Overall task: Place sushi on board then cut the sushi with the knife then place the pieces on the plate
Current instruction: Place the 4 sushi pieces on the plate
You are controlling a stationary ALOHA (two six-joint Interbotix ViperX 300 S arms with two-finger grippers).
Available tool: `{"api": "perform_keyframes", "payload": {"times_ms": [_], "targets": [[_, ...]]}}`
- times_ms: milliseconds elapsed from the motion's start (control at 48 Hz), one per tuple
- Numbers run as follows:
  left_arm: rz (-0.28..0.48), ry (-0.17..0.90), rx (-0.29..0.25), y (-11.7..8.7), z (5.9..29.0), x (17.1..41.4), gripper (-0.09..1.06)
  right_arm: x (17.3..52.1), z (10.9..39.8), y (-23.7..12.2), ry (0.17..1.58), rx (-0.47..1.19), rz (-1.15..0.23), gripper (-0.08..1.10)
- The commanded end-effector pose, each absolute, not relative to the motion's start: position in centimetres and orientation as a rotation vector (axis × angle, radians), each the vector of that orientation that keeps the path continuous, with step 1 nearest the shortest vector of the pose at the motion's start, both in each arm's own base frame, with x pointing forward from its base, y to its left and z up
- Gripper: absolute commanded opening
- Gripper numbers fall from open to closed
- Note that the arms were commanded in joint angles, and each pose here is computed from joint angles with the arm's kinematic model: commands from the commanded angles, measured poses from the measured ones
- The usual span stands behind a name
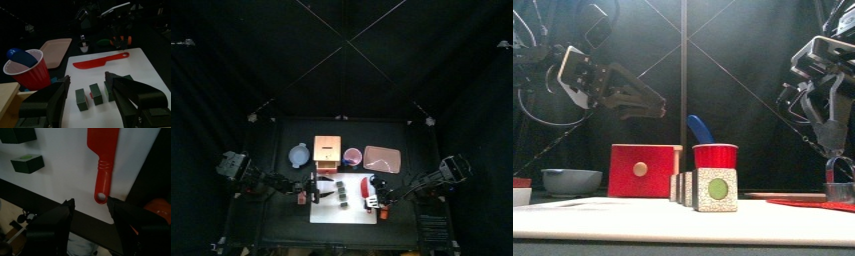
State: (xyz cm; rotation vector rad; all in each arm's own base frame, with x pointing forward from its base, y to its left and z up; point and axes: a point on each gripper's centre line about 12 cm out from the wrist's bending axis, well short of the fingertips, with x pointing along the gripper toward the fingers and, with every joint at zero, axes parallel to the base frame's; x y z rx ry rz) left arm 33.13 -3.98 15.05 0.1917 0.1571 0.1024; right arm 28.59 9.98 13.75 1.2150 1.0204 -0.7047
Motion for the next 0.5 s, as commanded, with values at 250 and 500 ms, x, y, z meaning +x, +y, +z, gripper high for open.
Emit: {"api": "perform_keyframes", "payload": {"times_ms": [250, 500], "targets": [[0.137, 0.09, 0.173, -3.0, 17.2, 33.4, 0.92, 33.2, 20.8, 2.3, 0.774, 0.651, -0.452, 0.87], [0.231, 0.065, 0.1, -1.4, 18.6, 31.9, 0.92, 35.0, 22.9, -1.8, 0.835, 0.351, -0.334, 0.87]]}}
